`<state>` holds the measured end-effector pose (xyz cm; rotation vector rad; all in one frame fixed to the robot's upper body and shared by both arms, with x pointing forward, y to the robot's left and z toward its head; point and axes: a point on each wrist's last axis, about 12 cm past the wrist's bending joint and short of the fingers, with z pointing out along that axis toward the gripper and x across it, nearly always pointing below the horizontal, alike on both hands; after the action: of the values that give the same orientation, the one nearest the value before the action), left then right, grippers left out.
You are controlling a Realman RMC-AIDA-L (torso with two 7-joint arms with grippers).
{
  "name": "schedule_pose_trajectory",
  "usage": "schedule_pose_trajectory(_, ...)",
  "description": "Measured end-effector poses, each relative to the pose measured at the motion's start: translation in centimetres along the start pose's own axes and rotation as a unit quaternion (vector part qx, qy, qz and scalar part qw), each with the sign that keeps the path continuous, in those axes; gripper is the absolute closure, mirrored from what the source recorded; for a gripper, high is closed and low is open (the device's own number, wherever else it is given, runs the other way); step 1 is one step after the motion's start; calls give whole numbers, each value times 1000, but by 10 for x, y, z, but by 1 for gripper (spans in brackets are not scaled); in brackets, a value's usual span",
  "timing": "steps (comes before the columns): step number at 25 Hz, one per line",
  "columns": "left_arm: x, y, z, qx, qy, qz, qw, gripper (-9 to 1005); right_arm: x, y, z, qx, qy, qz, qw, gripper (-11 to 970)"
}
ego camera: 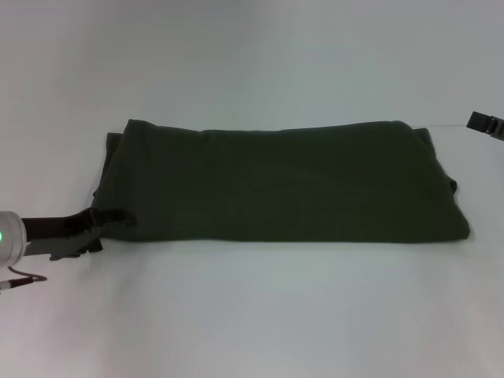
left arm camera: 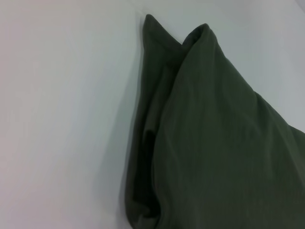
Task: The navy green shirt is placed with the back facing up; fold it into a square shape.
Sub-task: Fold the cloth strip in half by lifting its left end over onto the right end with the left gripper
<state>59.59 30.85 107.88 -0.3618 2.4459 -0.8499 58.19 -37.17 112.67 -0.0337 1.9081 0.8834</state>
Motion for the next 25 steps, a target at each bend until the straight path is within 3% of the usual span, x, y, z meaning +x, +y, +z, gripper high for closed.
schedule_pose_trajectory(25,-3,0,5,-13,-8,-24,1000,111,-3,-1,-2,1,-7,-1,1000,45)
